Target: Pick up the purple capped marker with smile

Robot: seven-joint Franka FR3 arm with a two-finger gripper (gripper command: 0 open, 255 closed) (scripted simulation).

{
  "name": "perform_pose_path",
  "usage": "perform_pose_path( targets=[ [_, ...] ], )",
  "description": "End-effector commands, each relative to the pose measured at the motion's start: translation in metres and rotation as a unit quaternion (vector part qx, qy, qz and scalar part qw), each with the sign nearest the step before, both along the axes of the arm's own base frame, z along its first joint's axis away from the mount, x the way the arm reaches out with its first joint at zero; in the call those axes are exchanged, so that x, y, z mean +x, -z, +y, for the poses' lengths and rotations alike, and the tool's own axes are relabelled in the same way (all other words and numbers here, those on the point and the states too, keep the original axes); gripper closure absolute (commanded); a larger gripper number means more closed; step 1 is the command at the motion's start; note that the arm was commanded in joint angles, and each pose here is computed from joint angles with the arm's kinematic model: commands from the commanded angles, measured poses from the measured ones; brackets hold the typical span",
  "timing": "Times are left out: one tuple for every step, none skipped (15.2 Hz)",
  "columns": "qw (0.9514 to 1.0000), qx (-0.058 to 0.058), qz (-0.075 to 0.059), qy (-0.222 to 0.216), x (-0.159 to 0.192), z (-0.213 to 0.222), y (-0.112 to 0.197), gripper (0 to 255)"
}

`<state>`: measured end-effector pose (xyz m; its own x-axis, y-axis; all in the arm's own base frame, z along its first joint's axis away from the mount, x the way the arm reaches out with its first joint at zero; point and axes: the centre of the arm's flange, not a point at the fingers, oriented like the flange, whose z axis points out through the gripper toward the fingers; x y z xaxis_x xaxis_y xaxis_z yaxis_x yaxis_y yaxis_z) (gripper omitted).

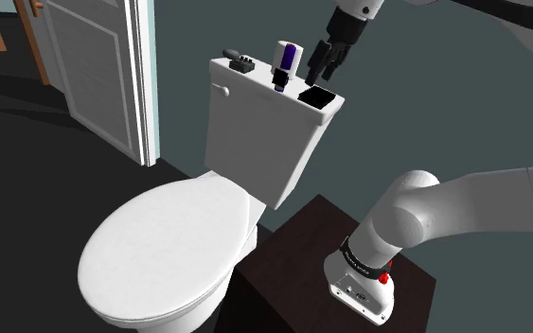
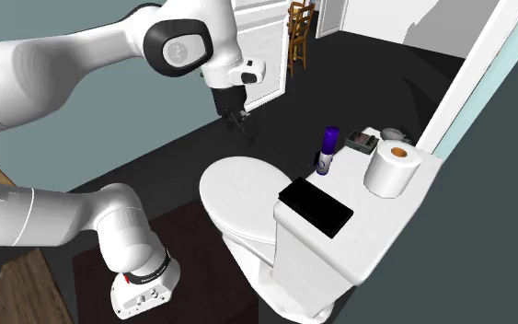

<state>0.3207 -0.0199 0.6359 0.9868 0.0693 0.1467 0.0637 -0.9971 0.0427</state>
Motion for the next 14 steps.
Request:
perform_pose_path(
  targets=[
    [1.0,0.0,0.0,0.0,0.0,0.0,0.0,0],
    [1.0,0.001,0.004,-0.003,0.011,-0.009,-0.003,0],
    [0.9999,0.001,0.009,-0.007,0.023,-0.017,-0.005,0],
    [0.9999,0.002,0.013,-0.01,0.034,-0.025,-0.008,0],
    [0.9998,0.002,0.017,-0.014,0.046,-0.034,-0.011,0],
    [0.9996,0.003,0.021,-0.017,0.057,-0.042,-0.013,0],
    [0.9995,0.004,0.026,-0.021,0.069,-0.05,-0.015,0],
    [0.9993,0.004,0.03,-0.024,0.081,-0.058,-0.017,0],
    [0.999,0.005,0.034,-0.028,0.093,-0.066,-0.019,0],
    [0.9988,0.005,0.038,-0.031,0.104,-0.074,-0.021,0],
    [0.9985,0.006,0.042,-0.034,0.116,-0.082,-0.023,0],
    [0.9982,0.007,0.047,-0.038,0.128,-0.09,-0.025,0],
    [0.9978,0.007,0.051,-0.041,0.141,-0.097,-0.026,0],
    [0.9974,0.008,0.055,-0.045,0.153,-0.105,-0.028,0]
  ],
)
